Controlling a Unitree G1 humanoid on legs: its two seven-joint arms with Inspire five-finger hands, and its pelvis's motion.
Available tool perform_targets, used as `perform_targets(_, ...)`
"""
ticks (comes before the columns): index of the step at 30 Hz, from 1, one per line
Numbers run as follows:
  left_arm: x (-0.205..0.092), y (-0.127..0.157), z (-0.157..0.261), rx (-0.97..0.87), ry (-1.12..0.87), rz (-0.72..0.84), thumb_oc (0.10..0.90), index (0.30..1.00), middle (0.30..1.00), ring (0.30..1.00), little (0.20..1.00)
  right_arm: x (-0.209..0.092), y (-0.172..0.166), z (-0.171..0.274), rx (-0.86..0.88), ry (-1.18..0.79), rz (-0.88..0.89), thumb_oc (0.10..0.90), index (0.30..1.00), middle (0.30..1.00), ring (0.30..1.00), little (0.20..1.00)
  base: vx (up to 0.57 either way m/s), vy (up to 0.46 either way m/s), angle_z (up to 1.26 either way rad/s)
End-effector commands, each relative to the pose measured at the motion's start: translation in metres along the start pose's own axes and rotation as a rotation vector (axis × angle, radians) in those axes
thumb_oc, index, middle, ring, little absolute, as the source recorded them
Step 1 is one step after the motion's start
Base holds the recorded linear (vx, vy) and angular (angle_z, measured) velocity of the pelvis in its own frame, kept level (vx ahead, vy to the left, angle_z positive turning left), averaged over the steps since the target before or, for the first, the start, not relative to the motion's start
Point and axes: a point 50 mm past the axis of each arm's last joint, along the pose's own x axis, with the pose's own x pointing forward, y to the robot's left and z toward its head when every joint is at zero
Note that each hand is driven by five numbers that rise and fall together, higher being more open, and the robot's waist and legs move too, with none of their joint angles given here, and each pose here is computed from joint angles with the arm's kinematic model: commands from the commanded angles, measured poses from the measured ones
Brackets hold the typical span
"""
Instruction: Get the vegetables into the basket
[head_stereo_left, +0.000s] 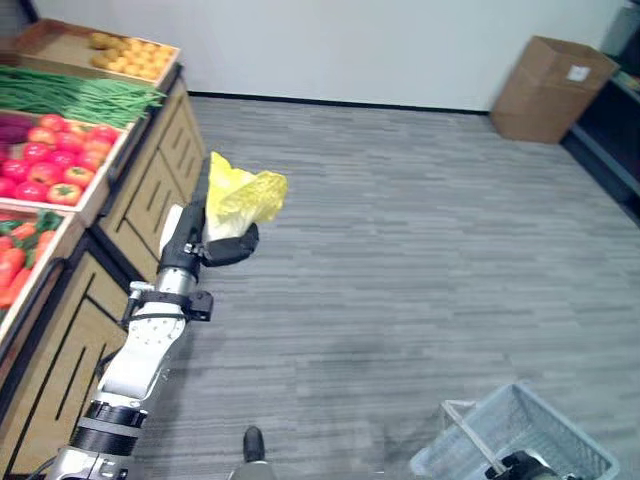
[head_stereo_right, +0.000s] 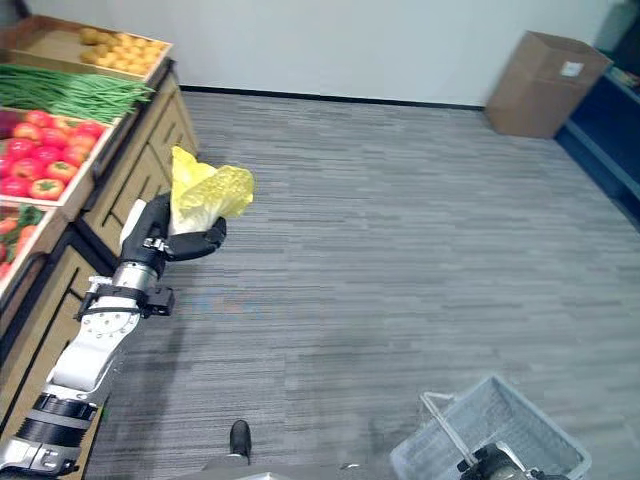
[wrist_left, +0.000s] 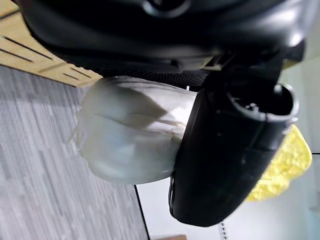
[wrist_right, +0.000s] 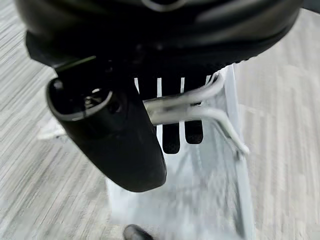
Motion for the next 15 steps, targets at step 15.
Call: perform_targets(15,0.004,0.002,0.056,-0.009,-0.269,-0.064,0.400,0.300,0.300,0.300,0.300,0.000,-0.031,0.017,-0.026,-0.038,-0.081,0.400,0.300,0.300,0.300,0.300,0.02,0.018,-0.08)
